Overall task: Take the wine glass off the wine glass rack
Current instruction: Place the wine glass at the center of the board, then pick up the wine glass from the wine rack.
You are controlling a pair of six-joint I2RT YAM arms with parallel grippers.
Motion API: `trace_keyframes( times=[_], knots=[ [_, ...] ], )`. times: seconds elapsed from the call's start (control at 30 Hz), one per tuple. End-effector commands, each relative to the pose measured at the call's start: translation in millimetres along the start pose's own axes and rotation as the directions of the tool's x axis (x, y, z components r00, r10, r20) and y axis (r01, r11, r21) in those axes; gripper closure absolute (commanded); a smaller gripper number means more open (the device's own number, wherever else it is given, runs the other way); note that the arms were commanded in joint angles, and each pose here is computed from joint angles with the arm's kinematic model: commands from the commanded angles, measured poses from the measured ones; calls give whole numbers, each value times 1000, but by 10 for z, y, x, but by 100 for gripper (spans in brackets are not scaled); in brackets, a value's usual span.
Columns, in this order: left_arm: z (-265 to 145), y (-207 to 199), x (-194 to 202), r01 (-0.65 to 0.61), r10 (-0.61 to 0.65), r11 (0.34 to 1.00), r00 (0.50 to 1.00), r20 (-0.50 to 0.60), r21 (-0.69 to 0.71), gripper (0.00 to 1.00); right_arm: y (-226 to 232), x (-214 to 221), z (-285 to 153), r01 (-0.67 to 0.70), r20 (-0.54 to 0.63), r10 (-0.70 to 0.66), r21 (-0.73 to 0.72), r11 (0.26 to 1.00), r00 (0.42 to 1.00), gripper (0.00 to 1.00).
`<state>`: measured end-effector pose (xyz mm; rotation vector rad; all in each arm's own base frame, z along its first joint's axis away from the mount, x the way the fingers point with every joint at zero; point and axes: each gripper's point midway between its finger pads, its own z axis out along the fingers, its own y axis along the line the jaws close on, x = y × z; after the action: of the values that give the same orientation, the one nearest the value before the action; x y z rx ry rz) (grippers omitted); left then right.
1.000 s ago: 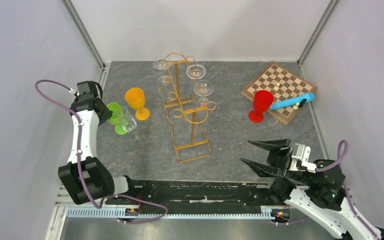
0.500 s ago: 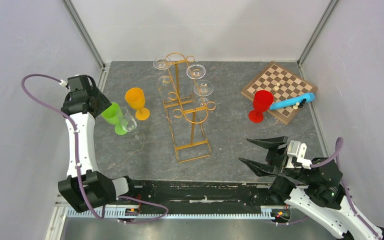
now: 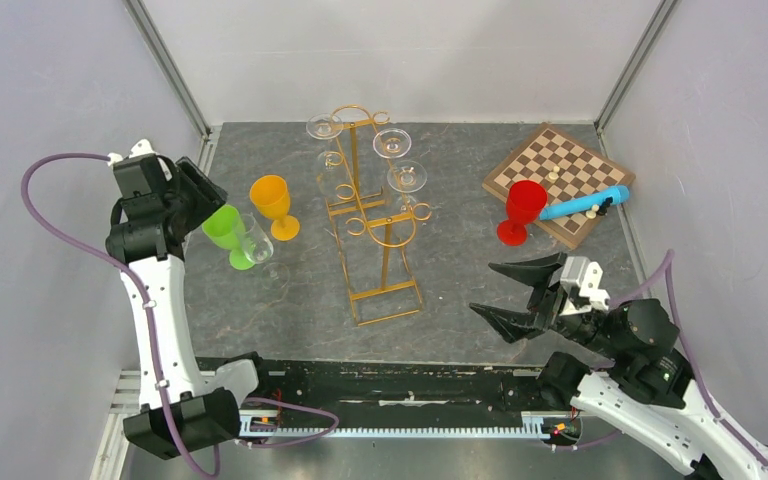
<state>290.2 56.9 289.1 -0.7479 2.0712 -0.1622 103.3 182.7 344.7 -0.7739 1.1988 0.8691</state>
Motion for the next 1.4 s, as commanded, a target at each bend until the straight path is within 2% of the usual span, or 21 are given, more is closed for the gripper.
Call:
trace_keyframes(
  times=[0.0, 0.17, 0.33, 0.67, 0.87, 1.37],
  knots=[
    [-343, -523, -218, 69, -80, 969, 996, 35, 239, 36, -17, -44, 55, -78, -19, 78, 22, 997, 997, 24],
    [-545, -930, -318, 133, -150, 893, 989, 6, 430, 39, -48, -40, 68, -90, 7, 90, 40, 995, 996, 21],
    [-737, -1254, -419, 156, -176, 817, 984, -17, 555, 39, -104, 10, 59, -139, 12, 138, 84, 987, 990, 21],
    [-751, -1875, -321, 185, -145, 737, 983, -115, 650, 38, -152, -84, -1, -171, 85, 162, 115, 979, 983, 21],
    [-606, -2132, -152, 204, -123, 723, 978, -167, 660, 39, -155, 5, 7, -187, 70, 179, 121, 975, 981, 21],
    [-78, -2256, -79, 265, -161, 754, 962, -222, 602, 40, -197, 74, 13, -192, 56, 186, 148, 970, 981, 21]
  ],
)
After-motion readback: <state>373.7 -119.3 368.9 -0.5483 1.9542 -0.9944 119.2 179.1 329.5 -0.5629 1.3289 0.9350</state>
